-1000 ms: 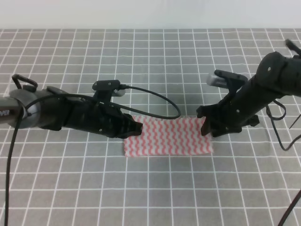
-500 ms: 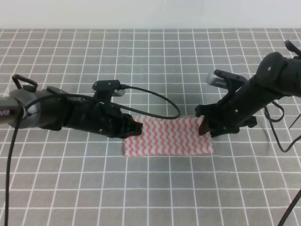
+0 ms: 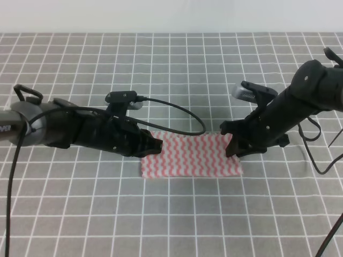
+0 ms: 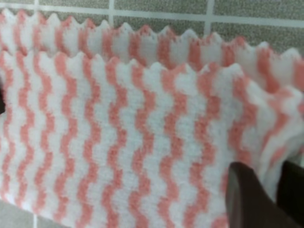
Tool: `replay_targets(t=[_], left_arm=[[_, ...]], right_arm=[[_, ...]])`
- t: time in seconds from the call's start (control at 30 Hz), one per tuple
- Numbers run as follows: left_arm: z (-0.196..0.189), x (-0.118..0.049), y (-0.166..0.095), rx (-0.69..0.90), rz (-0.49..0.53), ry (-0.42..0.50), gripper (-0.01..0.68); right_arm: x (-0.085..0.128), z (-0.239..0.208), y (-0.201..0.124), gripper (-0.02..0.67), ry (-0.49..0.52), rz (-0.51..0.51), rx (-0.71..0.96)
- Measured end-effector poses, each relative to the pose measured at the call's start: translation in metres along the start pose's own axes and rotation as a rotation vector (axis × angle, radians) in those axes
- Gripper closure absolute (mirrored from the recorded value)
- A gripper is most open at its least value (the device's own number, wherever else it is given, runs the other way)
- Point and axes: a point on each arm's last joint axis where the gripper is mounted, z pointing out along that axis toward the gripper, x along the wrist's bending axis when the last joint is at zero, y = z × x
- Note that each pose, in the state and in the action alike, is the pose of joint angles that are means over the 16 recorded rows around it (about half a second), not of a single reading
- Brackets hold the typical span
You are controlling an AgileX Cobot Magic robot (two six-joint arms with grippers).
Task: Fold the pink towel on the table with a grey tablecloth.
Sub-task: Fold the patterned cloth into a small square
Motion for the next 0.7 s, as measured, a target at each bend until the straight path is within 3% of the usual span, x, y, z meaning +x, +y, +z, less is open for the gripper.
replay_targets(t=[0.3,0.7], left_arm=[[0.000,0.000,-0.001,0.001,0.001,0.002,0.677],[0.000,0.000,-0.001,0.007,0.002,-0.005,0.676]], right_arm=[[0.000,-0.001,0.001,0.648,-0.008,-0.004,-0.013],[0.011,-0.010,0.005,0.663,0.074,0.013,-0.067]])
